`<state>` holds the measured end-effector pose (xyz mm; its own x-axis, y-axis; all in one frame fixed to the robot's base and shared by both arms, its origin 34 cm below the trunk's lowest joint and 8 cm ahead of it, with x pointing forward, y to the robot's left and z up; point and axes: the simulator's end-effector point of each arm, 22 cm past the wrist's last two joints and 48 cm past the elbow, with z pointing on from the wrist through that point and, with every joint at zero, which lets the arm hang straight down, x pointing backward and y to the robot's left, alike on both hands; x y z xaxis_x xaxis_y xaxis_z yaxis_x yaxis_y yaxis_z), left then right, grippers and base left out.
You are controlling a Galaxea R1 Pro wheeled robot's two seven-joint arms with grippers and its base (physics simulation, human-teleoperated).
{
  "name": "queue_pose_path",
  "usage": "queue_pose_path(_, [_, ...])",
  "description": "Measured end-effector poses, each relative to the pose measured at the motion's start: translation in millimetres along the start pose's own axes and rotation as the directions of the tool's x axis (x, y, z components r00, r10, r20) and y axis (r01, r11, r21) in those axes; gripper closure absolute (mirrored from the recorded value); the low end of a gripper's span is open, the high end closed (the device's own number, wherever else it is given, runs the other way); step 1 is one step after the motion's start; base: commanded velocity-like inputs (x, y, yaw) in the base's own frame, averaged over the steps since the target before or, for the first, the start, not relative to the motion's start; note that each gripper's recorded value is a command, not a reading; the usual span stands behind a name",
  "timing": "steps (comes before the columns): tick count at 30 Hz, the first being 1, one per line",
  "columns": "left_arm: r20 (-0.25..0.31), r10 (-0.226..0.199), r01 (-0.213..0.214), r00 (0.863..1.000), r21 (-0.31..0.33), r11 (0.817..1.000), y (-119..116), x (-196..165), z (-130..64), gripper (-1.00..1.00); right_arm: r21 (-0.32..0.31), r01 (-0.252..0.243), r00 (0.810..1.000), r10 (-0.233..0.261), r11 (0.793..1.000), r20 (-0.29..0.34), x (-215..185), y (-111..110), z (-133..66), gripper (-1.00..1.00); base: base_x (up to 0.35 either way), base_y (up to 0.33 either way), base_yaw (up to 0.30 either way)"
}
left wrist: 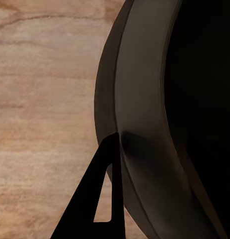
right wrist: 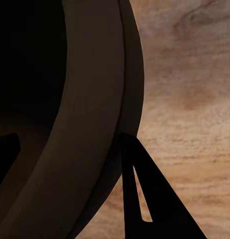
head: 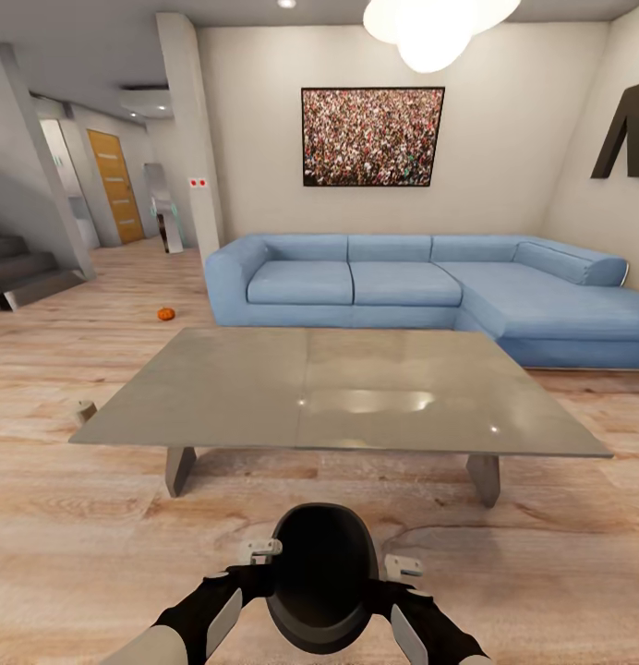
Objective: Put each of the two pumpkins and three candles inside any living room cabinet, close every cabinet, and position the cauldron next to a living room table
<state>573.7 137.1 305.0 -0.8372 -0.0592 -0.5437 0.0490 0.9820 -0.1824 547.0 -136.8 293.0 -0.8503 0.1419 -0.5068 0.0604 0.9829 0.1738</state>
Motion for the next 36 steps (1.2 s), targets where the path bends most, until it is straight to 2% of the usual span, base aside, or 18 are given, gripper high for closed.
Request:
queue_pose_path(5, [0.0, 0.0, 0.0, 1.0, 0.0, 1.0, 1.9, 8.6, 7.6, 1.0, 0.0, 0.0, 1.0, 0.0, 1.0, 0.0, 8.3, -2.2, 7.9, 1.0, 0.0, 0.0, 0.0])
queue_pose_path(13, [-0.001, 0.001, -0.001, 1.0, 0.0, 1.0, 2.0, 8.6, 7.5, 1.0, 0.0, -0.001, 1.0, 0.001, 1.0, -0.001, 8.6, -2.0, 7.9, 1.0, 0.027, 0.0, 0.0])
queue_pose_path(28, [0.002, 0.0, 0.0, 1.0, 0.0, 1.0, 1.9, 8.3, 7.3, 1.0, 0.0, 0.0, 1.0, 0.0, 1.0, 0.001, 7.9, -2.0, 7.6, 1.0, 0.292, 0.0, 0.0])
queue_pose_path(36, [0.002, -0.001, 0.001, 1.0, 0.0, 1.0, 1.9, 8.3, 7.5, 1.0, 0.0, 0.001, 1.0, -0.001, 1.0, 0.001, 7.7, -2.0, 7.8, 1.0, 0.126, 0.0, 0.0])
